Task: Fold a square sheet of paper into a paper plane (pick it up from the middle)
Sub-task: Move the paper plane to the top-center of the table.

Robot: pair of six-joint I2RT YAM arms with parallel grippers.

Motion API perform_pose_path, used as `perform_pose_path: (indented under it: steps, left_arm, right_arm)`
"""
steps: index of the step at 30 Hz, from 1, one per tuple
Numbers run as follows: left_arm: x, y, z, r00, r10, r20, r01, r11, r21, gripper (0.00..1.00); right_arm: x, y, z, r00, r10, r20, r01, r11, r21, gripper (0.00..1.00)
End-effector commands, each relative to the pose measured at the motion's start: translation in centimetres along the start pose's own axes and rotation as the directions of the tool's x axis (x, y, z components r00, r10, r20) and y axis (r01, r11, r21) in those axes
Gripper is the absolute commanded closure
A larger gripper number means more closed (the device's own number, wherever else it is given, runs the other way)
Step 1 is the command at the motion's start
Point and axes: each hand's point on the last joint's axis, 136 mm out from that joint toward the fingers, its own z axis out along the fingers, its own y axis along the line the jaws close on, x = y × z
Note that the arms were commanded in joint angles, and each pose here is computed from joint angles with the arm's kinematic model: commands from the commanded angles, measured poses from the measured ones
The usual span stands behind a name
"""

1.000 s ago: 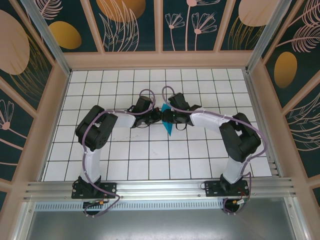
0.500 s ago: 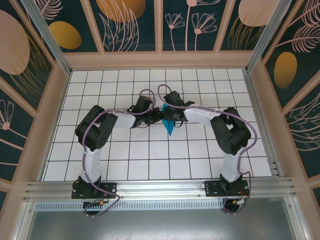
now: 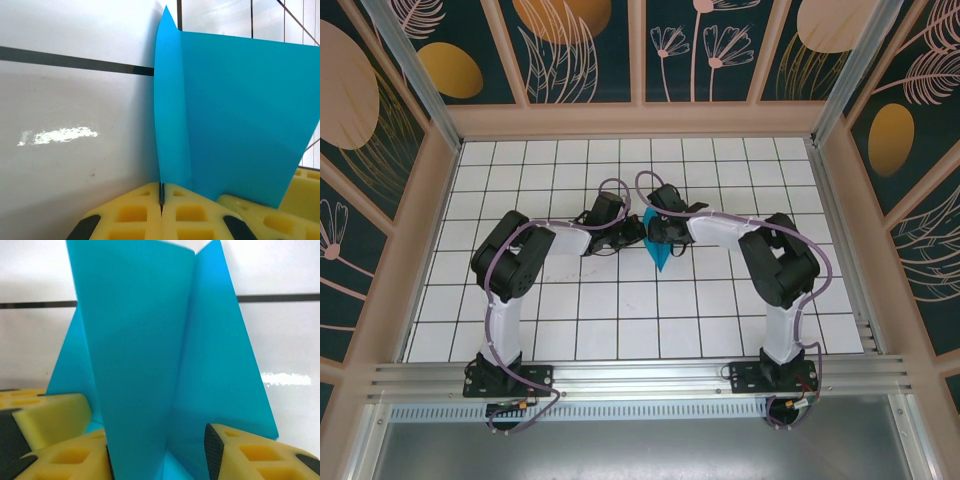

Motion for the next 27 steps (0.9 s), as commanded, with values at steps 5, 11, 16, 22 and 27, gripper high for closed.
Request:
perform_pose_path:
  steps: [5,11,16,22,27]
  left_arm:
    - [0.3,1.1,0.3,1.0,-0.022,-0.013,0.022,0.999,-0.03,0.98]
    - [0.3,1.1,0.4,1.0,-0.023,-0.016,0.023,0.999,-0.031,0.98]
    - [0.3,1.1,0.4,1.0,-0.023,-0.016,0.023,0.999,-0.03,0.98]
    - [0.4,1.2,0.5,0.999,-0.025,-0.02,0.024,0.999,-0.033,0.98]
    - [0.4,1.2,0.5,0.999,-0.025,-0.02,0.024,0.999,-0.032,0.98]
  right_arm:
    - [0.0,0.0,-1.9,1.0,0.016,0.002,-0.015,0.998,-0.065,0.48]
    - [0.0,0.1,-2.7,0.999,0.04,0.004,-0.04,0.991,-0.124,0.45]
    - [0.7,0.6,-2.4,0.998,0.046,-0.034,-0.052,0.982,-0.181,0.44]
    - [1.2,1.3,-2.8,0.994,0.08,-0.072,-0.097,0.958,-0.27,0.42]
    - [1.3,2.1,-3.8,0.992,0.096,-0.081,-0.119,0.926,-0.357,0.42]
